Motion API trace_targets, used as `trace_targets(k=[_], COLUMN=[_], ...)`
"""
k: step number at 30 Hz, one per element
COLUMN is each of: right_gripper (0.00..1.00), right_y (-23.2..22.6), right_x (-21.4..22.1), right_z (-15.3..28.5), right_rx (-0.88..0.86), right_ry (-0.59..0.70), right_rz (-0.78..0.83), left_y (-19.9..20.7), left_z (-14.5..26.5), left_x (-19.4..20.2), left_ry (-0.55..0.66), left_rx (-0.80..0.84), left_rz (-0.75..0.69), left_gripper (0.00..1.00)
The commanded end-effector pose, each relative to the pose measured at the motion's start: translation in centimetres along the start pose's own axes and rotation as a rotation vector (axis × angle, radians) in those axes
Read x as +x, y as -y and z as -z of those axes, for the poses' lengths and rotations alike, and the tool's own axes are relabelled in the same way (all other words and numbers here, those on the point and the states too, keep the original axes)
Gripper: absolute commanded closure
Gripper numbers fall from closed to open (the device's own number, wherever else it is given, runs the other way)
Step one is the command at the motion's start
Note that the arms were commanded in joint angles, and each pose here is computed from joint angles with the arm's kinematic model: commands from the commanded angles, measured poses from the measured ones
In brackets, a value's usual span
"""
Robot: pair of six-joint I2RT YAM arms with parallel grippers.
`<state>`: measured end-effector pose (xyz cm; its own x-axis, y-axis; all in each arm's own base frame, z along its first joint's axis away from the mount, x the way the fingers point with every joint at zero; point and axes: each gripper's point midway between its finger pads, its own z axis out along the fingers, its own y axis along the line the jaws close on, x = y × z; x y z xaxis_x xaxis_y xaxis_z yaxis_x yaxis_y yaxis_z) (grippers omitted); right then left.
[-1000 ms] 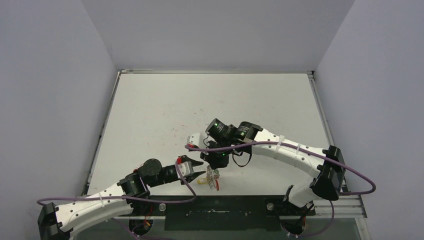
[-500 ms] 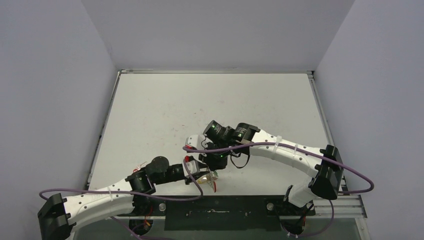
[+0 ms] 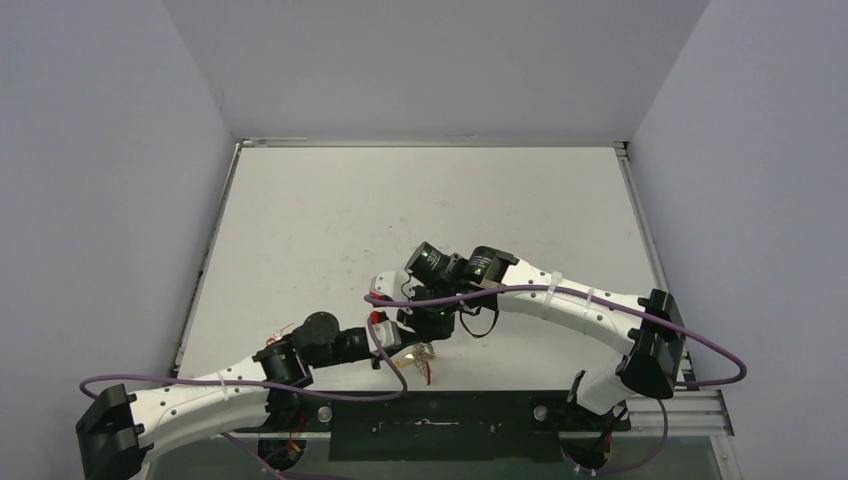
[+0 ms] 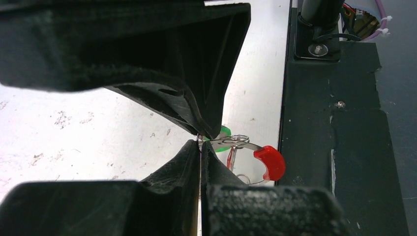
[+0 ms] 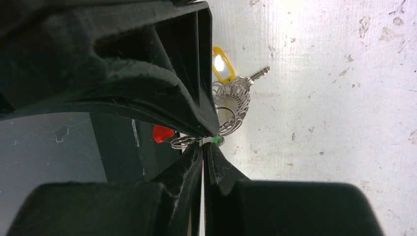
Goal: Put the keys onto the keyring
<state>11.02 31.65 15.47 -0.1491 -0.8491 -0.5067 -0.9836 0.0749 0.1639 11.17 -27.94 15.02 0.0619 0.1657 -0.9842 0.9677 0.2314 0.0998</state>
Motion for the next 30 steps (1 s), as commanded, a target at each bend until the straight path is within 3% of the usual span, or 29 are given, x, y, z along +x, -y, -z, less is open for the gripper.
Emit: trace_targets(k=[1,7,13,17,21,25,30], right_gripper=[1.00,1.00,0.63,0.55,0.52,0.52,0.52], right_y=[0.2,0.7,1.8,1.9,1.4,0.9,0.2], right_x=[-2.4,-2.5,-2.9,-3.4,-4.2,-3.8,-4.0], right_z=[0.8,0.8,1.5,2.9,4.9,5.1,4.2], right_rx=[0.028,0.049,0.109,0.063,-0.001,-0.031,-0.097], right_ry=[0.067,0.067,0.147,0.305,0.499,0.567,0.603], right_rz=[0.023,0.028,0.033,0.059,0.105,0.136,0.103], left_y=[0.0,0.0,-0.4,-0.7,-0.7,-0.9,-1.1], left_z=[-0.5,-0.4,-0.1,0.4,0.9,1.4,1.6], left_x=[-3.1,-3.1,-3.2,-3.7,-4.1,-5.0,-4.9], left_ry=[0.086,0.083,0.132,0.199,0.274,0.349,0.349], left_rx=[0.019,0.016,-0.020,-0.052,-0.071,-0.093,-0.103], left_rz=[-0.029,-0.029,-0.014,0.003,0.015,0.028,0.036], left_gripper=[1.00,1.00,1.00,1.00,1.00,1.00,1.00])
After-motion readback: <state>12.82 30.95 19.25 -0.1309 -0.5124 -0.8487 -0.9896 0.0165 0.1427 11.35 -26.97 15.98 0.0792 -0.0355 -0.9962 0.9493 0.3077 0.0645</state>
